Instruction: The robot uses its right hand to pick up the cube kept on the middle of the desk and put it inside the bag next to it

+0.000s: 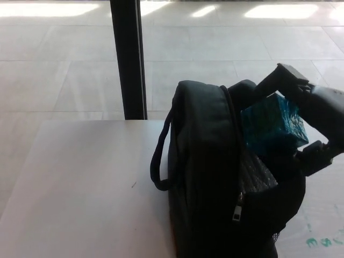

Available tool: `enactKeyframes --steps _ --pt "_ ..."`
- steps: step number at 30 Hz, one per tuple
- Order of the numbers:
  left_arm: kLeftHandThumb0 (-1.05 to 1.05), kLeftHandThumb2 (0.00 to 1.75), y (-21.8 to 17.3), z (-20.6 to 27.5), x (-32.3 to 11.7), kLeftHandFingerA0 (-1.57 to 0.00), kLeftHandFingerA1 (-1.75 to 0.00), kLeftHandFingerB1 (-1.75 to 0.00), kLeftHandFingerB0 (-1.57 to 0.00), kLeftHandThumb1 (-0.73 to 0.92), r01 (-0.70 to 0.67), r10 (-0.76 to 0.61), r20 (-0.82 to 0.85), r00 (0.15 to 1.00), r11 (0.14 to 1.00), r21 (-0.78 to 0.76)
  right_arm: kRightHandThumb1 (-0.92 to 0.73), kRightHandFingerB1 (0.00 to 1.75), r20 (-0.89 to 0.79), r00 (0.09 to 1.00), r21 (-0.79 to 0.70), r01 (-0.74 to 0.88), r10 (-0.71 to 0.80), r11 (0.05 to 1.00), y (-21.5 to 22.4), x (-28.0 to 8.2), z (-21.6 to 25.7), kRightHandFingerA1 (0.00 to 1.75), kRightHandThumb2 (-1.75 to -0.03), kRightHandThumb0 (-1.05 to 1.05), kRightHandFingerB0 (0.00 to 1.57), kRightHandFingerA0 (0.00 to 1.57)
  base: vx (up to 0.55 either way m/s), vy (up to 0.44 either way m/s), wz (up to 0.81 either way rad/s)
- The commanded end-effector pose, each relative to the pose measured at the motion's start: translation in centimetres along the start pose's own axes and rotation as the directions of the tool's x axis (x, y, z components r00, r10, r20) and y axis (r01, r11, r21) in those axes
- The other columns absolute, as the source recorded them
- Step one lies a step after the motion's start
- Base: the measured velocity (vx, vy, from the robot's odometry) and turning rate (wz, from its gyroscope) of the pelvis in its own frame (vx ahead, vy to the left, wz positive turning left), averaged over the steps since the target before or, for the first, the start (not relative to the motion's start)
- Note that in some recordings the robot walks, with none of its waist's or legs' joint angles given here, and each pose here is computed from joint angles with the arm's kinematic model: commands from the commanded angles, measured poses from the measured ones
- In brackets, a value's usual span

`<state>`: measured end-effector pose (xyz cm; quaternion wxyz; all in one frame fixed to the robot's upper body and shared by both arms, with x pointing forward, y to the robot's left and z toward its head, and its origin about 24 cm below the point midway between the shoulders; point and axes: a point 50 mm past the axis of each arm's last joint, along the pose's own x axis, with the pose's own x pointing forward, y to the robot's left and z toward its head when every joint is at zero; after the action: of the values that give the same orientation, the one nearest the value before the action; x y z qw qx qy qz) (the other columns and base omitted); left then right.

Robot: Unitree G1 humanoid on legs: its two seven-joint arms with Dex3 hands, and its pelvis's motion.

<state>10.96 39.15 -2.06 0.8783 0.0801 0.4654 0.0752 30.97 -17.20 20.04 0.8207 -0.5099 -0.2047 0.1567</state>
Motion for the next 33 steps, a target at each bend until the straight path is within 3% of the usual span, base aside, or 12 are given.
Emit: enactKeyframes --steps 1,2,19,20,21,22,24,25,26,27,29,33 --pt "-0.65 0.96 0.3 0.3 -0.4 -0.34 -0.61 -0.52 -0.27 0.6 -0.006 0.006 -0.006 1.0 1.0 0.01 -0.48 1.27 0.01 1.0 -0.038 -0.02 0.021 0.999 0.5 0.7 0.1 1.39 -1.17 -0.24 1.01 1.18 0.0 0.0 0.0" --pt "-0.65 0.96 0.3 0.3 -0.4 -0.33 -0.61 -0.52 -0.27 0.61 -0.003 0.003 -0.005 1.0 1.0 0.014 -0.48 1.61 0.019 1.0 -0.042 -0.022 0.023 0.999 0.6 1.0 0.3 1.75 -1.19 -0.16 0.74 0.87 0.0 0.0 0.0" --pt "-0.62 0.97 0.4 0.5 -0.6 -0.39 -0.65 -0.53 -0.29 0.58 -0.009 0.008 0.006 1.0 1.0 0.021 -0.56 1.65 0.055 0.993 -0.27 -0.082 0.1 0.959 0.3 4.8 3.5 1.75 -0.94 -0.24 0.7 0.88 0.0 0.0 0.0" --pt "-0.59 0.62 0.5 0.4 -0.4 -0.35 -0.55 -0.42 -0.36 0.73 -0.006 0.006 -0.001 1.0 1.0 0.021 -0.54 1.53 -0.018 0.982 -0.388 -0.179 0.187 0.904 0.2 5.0 3.6 1.75 -0.91 -0.21 0.76 0.88 0.0 0.0 0.0" --pt "-0.59 0.62 0.5 0.4 -0.4 -0.35 -0.55 -0.42 -0.36 0.73 -0.006 0.006 -0.001 1.0 1.0 0.021 -0.54 1.53 -0.019 0.982 -0.389 -0.179 0.187 0.904 0.2 5.0 3.6 1.75 -0.91 -0.21 0.76 0.88 0.0 0.0 0.0" --pt "-0.6 0.62 0.5 0.3 -0.4 -0.36 -0.55 -0.43 -0.37 0.73 -0.008 0.008 -0.002 1.0 1.0 0.022 -0.56 1.14 -0.041 0.977 -0.407 -0.209 0.211 0.889 0.2 5.0 3.6 1.75 -0.83 -0.22 0.85 0.88 0.0 0.0 0.0" --pt "-0.6 0.62 0.5 0.3 -0.3 -0.36 -0.55 -0.43 -0.37 0.73 -0.01 0.01 -0.004 1.0 1.0 0.025 -0.56 1.14 -0.076 0.966 -0.43 -0.254 0.246 0.866 0.3 5.0 3.6 1.75 -0.83 -0.22 0.85 0.88 0.0 0.0 0.0" --pt "-0.67 0.96 0.4 0.3 -0.4 -0.36 -0.62 -0.52 -0.27 0.6 -0.006 0.006 0.0 1.0 0.999 0.044 -0.65 0.68 -0.13 0.945 -0.45 -0.326 0.301 0.831 0.6 4.6 3.2 1.54 -0.67 -0.29 0.81 0.88 0.0 0.0 0.0" --pt "-0.67 0.96 0.4 0.3 -0.4 -0.36 -0.62 -0.52 -0.27 0.6 -0.006 0.006 0.0 1.0 0.999 0.044 -0.65 0.68 -0.132 0.944 -0.451 -0.328 0.302 0.83 0.6 4.6 3.2 1.54 -0.67 -0.29 0.81 0.88 0.0 0.0 0.0" --pt "-0.61 0.63 0.4 0.4 -0.4 -0.33 -0.55 -0.43 -0.34 0.73 -0.002 0.002 -0.002 1.0 0.999 0.035 -0.61 0.33 -0.257 0.885 -0.45 -0.465 0.388 0.762 0.8 4.4 2.6 0.94 -0.59 -0.39 0.24 0.55 0.0 0.0 0.0" --pt "-0.66 0.95 0.4 0.4 -0.5 -0.33 -0.61 -0.52 -0.27 0.6 -0.002 0.002 0.002 1.0 0.999 0.039 -0.37 0.0 -0.349 0.826 -0.448 -0.562 0.442 0.695 1.0 4.0 2.1 0.08 -0.69 -0.71 0.0 0.0 0.0 0.0 0.0" --pt "-0.66 0.94 0.2 0.5 -0.6 -0.3 -0.6 -0.52 -0.27 0.6 0.005 -0.005 0.006 1.0 0.999 0.043 -0.39 0.0 -0.376 0.816 -0.456 -0.575 0.439 0.679 0.8 3.6 1.5 0.0 -0.66 -0.76 0.0 0.0 0.0 0.0 0.0"
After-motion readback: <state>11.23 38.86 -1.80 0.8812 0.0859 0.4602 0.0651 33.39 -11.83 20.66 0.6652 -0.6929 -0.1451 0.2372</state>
